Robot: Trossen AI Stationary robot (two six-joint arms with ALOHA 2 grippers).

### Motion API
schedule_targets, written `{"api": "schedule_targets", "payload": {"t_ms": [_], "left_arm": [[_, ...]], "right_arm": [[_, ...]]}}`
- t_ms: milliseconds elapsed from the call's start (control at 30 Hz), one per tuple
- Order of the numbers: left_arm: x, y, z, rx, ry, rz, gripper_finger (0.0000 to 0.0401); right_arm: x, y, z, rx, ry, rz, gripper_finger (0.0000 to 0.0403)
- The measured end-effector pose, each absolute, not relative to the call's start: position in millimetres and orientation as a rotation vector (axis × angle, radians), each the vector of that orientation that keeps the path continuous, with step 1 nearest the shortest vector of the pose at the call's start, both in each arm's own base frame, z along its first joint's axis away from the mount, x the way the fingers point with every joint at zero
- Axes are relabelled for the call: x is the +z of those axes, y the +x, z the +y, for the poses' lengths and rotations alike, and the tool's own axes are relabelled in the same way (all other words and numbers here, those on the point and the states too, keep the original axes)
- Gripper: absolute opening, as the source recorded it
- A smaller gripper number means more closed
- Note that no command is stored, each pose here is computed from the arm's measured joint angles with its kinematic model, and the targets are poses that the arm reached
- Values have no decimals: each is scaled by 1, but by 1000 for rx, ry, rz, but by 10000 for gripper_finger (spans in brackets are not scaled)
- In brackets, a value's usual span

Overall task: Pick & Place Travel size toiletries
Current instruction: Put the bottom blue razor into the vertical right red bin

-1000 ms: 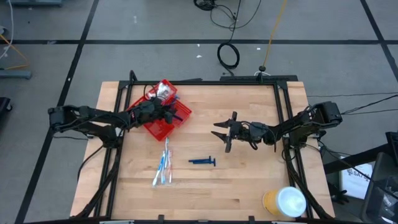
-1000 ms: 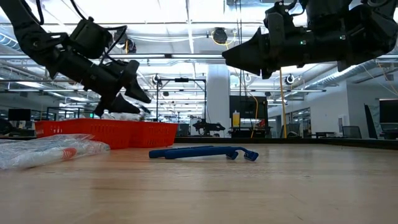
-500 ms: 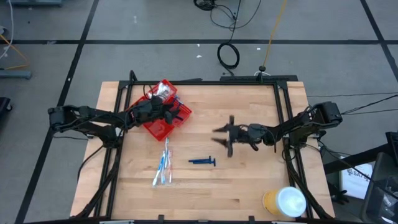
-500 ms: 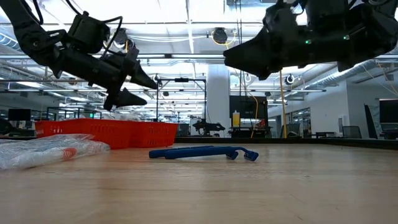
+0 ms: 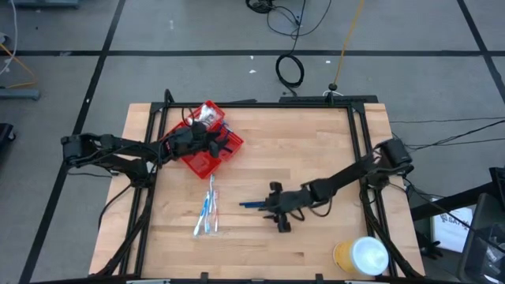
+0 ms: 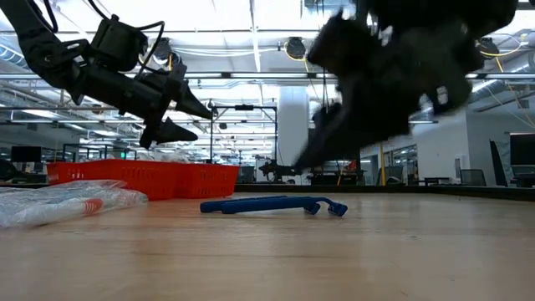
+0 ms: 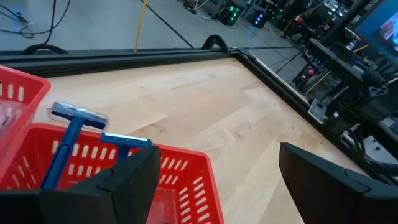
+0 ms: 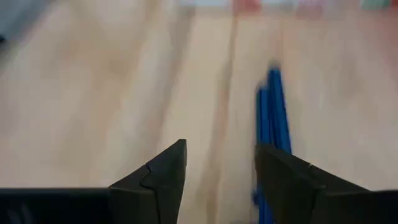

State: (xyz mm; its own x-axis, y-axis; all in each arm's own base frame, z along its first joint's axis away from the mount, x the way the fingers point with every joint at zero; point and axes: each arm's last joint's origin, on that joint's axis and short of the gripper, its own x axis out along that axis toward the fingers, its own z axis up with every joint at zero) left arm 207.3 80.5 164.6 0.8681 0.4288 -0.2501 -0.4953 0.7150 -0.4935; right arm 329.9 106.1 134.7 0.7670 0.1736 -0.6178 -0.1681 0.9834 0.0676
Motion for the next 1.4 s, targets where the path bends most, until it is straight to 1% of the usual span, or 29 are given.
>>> {"api": "schedule_targets", "payload": {"t_ms": [67, 267, 433, 567, 800, 933, 1067, 1200, 1400], "left_arm": [[165, 208, 79, 505, -580, 123, 322], [165, 209, 77, 497, -568, 128, 322], [165, 209, 77, 496, -566, 130, 322], [164, 209, 77, 496, -565, 131, 322], [164, 209, 77, 502, -557, 131, 322], [164, 209, 77, 502, -550, 133, 321], [164, 209, 77, 502, -548, 134, 322], [164, 208, 77, 502, -547, 135, 322], [164, 208, 77, 502, -546, 136, 322]], "right_arm": [[122, 333, 107, 178, -3, 723, 170], [112, 336, 101, 156, -6, 763, 155], [120, 336, 100, 168, -32, 739, 154], [137, 333, 104, 197, -75, 679, 154], [145, 335, 96, 78, -221, 631, 149], [133, 340, 81, 64, -206, 672, 148], [124, 345, 69, 106, -163, 696, 145], [111, 345, 67, 154, -131, 752, 142], [107, 345, 67, 176, -122, 772, 123]]}}
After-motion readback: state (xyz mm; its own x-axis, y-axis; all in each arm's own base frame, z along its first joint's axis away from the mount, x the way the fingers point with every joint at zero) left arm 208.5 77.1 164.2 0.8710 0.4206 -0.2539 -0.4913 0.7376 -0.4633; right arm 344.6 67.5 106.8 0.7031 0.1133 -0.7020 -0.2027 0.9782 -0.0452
